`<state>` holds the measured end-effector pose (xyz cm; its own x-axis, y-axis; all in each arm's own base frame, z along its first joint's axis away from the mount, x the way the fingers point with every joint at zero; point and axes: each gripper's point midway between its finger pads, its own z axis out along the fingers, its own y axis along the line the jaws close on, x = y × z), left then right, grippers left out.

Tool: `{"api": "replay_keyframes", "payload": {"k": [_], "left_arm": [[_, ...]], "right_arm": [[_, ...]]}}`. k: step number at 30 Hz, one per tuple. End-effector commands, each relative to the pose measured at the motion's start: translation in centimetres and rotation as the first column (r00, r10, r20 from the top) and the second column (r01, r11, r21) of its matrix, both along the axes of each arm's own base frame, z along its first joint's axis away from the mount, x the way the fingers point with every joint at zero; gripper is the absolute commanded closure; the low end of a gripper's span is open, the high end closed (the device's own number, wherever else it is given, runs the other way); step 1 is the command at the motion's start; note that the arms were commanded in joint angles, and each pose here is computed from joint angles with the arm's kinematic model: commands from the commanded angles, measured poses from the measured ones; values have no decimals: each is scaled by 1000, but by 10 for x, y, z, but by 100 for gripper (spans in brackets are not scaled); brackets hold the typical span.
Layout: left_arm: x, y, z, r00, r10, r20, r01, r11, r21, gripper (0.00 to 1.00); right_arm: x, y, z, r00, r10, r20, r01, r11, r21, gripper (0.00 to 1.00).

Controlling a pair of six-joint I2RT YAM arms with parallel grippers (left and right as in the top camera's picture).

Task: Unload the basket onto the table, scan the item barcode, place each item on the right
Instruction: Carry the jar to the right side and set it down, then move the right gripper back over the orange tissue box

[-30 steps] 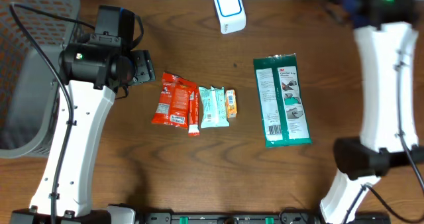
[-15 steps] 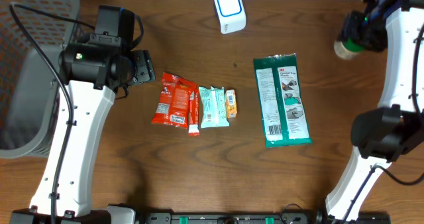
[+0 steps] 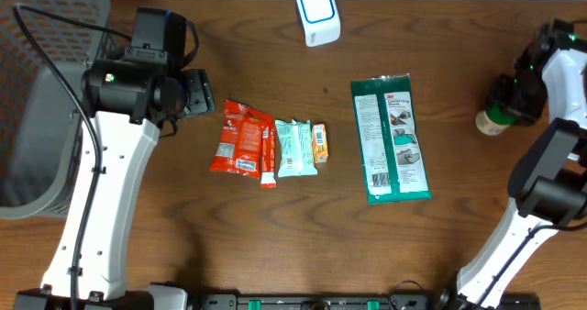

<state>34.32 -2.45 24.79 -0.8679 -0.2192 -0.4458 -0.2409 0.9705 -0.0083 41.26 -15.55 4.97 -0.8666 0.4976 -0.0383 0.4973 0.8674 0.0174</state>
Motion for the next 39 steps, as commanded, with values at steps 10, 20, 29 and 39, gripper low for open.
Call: {"api": "replay_keyframes", "payload": {"k": [10,20,29,39], "left_arm": [[-1,3,-2,1000,19,-4,-19,1000,6,22],[-1,3,-2,1000,19,-4,-19,1000,6,22],[-1,3,-2,1000,19,-4,-19,1000,6,22],[-1,3,-2,1000,19,-4,-19,1000,6,22]], "right_arm": [[-5,-5,9,1000,1,-5,-1,1000,2,3],[4,12,111,995,70,72,-72,997,28,4],[8,90,144,955,274,111,-286,952,106,16],[6,221,141,832,530,163,-555,799,232,15]]}}
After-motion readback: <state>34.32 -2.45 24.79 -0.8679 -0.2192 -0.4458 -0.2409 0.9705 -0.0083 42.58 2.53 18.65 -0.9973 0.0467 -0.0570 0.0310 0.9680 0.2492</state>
